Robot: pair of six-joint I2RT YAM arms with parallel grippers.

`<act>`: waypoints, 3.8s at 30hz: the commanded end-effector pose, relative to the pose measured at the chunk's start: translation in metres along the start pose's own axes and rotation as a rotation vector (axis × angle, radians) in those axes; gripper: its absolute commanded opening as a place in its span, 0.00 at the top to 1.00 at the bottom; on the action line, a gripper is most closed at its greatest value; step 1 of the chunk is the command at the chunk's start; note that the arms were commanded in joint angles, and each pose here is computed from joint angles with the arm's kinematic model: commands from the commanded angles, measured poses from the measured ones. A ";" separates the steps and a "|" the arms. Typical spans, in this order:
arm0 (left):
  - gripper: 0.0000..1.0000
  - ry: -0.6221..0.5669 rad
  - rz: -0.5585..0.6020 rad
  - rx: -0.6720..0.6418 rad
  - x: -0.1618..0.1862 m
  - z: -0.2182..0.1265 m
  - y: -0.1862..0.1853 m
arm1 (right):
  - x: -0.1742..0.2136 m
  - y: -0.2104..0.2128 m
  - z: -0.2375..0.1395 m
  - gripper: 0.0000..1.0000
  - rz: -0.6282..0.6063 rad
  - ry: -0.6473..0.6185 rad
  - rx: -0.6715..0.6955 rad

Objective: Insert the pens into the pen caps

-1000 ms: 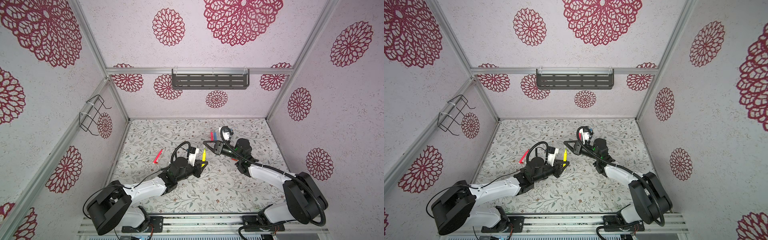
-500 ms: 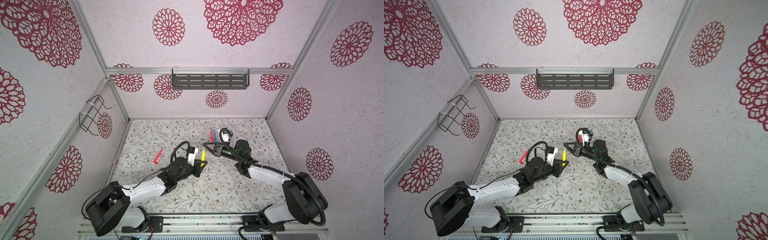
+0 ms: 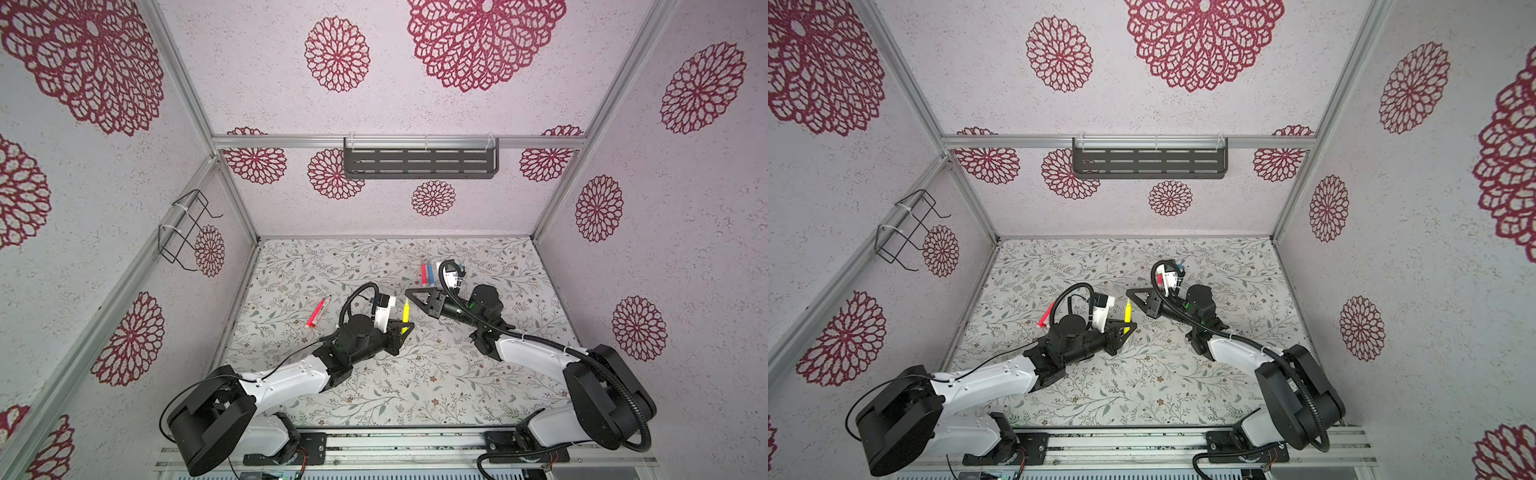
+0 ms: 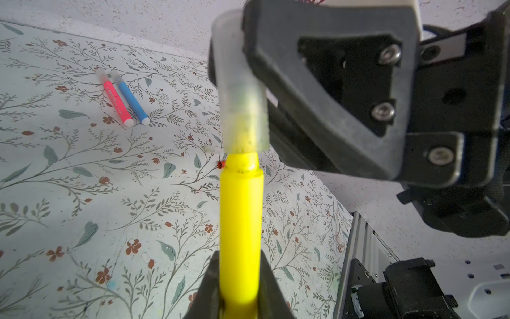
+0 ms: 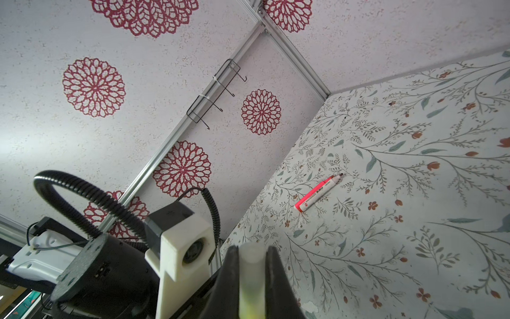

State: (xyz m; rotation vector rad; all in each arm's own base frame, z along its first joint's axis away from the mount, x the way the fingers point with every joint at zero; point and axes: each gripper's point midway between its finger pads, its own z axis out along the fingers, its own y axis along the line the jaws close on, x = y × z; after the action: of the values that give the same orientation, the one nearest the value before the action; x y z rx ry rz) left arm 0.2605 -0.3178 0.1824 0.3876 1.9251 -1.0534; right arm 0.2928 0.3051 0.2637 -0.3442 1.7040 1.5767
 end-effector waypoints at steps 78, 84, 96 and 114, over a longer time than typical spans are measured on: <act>1.00 -0.040 0.048 0.128 -0.021 -0.004 -0.034 | -0.028 0.044 0.007 0.69 -0.305 0.206 0.168; 1.00 -0.050 0.050 0.125 -0.024 -0.006 -0.034 | -0.022 0.042 0.007 0.89 -0.295 0.221 0.166; 1.00 -0.169 0.059 0.152 -0.056 -0.023 -0.039 | 0.042 0.010 0.008 1.00 -0.198 0.296 0.197; 1.00 -0.380 0.037 0.254 -0.118 -0.087 -0.032 | 0.190 -0.011 0.014 1.00 0.028 0.467 0.133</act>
State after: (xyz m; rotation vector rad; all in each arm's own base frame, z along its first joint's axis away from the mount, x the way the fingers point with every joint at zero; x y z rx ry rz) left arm 0.2381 -0.2709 0.1673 0.4032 2.0191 -1.1814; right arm 0.2654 0.3606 0.2302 -0.3964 1.7959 1.3467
